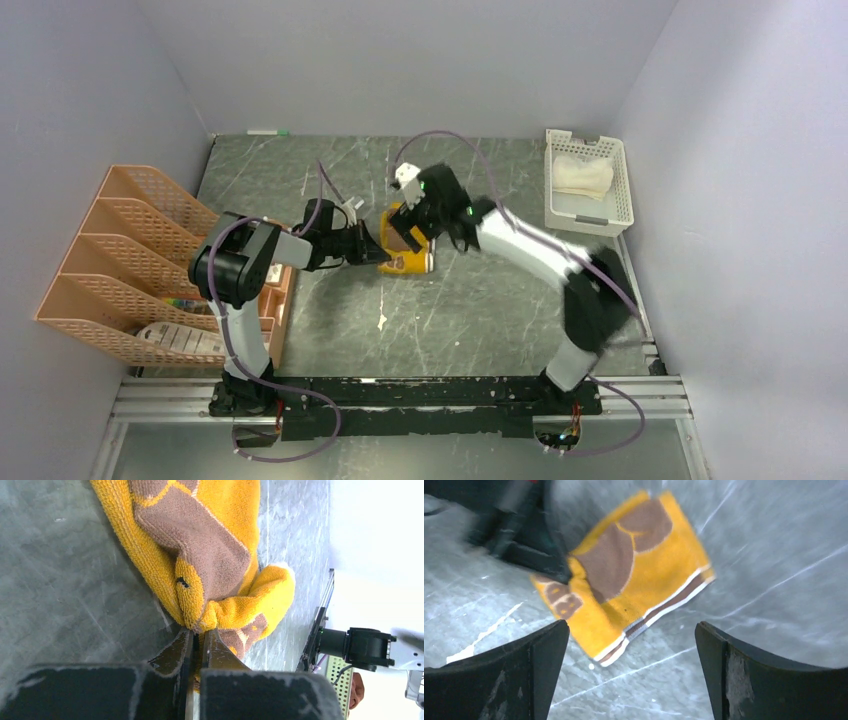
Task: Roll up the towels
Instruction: Roll the towel at the center of the board.
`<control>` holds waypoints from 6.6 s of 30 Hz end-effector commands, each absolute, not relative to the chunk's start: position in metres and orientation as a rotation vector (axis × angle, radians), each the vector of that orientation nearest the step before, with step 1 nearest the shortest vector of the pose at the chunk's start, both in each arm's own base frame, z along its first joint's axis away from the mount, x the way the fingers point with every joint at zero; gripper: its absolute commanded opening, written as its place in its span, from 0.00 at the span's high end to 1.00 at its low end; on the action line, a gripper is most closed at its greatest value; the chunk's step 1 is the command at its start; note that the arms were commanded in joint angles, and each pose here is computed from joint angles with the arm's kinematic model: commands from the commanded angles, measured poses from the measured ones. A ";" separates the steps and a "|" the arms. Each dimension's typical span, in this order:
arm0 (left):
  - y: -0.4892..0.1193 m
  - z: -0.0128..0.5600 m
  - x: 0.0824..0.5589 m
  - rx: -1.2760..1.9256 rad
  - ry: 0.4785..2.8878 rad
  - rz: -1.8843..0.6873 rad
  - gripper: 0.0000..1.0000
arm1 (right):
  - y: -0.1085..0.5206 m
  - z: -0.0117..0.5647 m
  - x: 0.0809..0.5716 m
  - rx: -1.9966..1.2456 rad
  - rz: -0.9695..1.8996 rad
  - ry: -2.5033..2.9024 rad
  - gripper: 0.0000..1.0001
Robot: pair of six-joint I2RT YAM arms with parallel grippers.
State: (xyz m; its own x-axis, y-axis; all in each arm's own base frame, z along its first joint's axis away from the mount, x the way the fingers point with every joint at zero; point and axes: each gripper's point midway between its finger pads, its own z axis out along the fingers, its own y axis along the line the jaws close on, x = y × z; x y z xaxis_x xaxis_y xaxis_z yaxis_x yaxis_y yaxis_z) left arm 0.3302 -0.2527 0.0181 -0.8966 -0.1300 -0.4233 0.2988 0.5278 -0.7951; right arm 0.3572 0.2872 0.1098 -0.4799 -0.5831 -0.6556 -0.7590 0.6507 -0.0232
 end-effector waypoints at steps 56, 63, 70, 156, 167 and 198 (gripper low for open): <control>-0.216 0.074 0.364 0.087 2.271 -1.312 0.00 | 0.325 0.082 0.328 -1.580 1.044 1.918 1.00; -0.215 0.079 0.344 0.121 2.244 -1.332 0.00 | 0.334 0.057 0.296 -1.512 1.465 2.077 1.00; -0.221 0.082 0.329 0.155 2.224 -1.365 0.00 | 0.328 0.039 0.288 -1.455 1.505 2.162 1.00; -0.248 -0.006 0.288 0.012 2.683 -1.332 0.93 | 0.328 0.106 0.280 -1.611 -0.130 1.338 0.02; -0.247 0.003 0.291 0.021 2.658 -1.357 0.93 | 0.341 0.060 0.297 -1.682 -0.212 1.318 0.11; -0.220 0.109 0.334 0.031 2.388 -1.241 0.32 | 0.354 0.049 0.262 -1.572 1.118 1.942 0.87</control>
